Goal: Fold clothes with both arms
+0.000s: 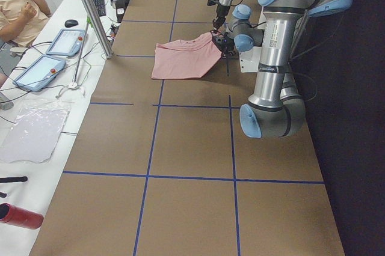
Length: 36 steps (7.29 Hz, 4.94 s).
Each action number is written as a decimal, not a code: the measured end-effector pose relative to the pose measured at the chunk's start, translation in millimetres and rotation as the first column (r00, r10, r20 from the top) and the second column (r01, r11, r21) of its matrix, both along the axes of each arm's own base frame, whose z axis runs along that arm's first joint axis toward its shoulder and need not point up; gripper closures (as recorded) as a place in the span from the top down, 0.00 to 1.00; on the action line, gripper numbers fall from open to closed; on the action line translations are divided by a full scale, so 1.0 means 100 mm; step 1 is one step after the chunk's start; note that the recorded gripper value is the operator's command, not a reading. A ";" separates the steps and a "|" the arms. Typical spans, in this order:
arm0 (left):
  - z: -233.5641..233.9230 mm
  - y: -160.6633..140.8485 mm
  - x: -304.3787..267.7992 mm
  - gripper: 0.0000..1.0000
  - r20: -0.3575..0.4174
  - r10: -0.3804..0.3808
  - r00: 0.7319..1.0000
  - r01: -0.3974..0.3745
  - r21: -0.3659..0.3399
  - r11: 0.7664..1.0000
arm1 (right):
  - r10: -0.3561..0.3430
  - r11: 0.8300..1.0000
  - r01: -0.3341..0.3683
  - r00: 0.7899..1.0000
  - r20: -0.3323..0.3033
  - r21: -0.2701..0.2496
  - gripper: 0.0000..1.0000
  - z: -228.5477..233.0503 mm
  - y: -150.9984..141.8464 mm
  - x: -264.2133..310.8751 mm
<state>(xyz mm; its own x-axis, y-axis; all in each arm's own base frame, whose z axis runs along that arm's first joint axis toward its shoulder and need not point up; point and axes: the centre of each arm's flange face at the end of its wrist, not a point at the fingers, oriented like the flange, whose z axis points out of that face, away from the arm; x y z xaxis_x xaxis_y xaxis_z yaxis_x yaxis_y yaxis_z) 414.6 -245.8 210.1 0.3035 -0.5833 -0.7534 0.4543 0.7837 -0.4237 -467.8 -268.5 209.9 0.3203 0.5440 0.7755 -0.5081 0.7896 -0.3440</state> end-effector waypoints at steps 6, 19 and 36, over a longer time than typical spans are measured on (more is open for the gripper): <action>0.34 -2.19 0.50 0.00 0.159 -0.175 0.972 0.137 0.225 0.965 | 0.129 0.991 -0.132 0.989 -0.074 -0.036 0.00 -0.08 -2.57 -0.46; 1.23 -3.81 0.48 1.00 0.200 -0.236 0.951 0.093 0.543 0.834 | 0.015 0.993 0.001 0.990 -0.140 0.117 1.00 0.79 -4.39 0.03; 3.70 -2.65 -4.86 1.00 0.517 0.350 0.781 -0.601 0.471 0.646 | -0.494 0.751 0.594 0.795 -0.352 0.288 1.00 3.92 -2.63 4.92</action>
<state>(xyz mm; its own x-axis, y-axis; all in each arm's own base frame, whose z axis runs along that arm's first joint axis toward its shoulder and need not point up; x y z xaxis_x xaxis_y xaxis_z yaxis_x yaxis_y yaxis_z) -71.9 -510.9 580.1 0.7151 0.2405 -0.6563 -0.0445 0.9527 0.3007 24.5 -531.0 602.2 0.6727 -0.0897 0.7345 0.0234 0.9947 0.1000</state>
